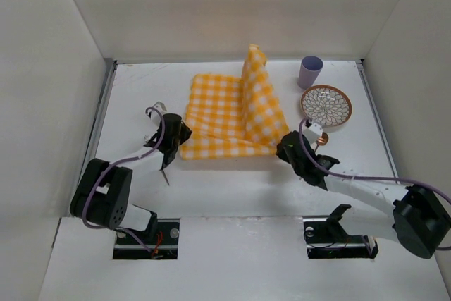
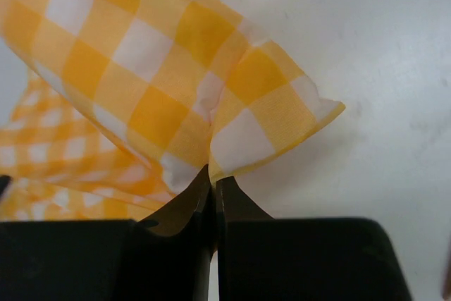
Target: Set the dinner table for one person
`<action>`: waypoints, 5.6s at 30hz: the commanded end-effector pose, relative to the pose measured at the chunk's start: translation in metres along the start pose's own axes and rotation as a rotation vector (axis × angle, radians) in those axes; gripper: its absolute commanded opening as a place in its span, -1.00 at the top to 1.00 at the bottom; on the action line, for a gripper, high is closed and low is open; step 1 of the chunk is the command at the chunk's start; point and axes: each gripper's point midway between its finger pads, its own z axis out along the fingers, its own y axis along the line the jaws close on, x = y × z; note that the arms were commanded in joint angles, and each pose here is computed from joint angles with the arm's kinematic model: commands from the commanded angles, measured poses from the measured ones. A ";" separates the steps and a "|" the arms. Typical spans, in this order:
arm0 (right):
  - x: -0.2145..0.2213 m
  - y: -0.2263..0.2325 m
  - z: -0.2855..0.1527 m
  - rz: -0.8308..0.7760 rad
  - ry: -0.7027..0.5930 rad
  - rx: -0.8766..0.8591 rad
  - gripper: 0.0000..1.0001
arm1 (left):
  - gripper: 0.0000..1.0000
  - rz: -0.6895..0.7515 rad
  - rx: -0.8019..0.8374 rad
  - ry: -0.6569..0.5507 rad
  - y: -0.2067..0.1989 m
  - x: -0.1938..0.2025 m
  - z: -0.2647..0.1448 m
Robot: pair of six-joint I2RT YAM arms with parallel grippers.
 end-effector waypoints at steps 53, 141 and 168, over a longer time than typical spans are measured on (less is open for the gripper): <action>0.112 0.059 0.038 -0.305 0.319 -0.068 0.48 | 0.22 0.240 -0.206 0.084 0.058 0.061 -0.057; -0.202 -0.170 0.063 0.327 -0.253 0.314 -0.35 | 0.10 0.151 0.471 -0.243 -0.079 0.021 -0.116; -0.193 -0.196 0.122 0.634 -0.238 0.164 0.79 | -0.19 0.170 0.757 -0.236 -0.124 0.032 -0.151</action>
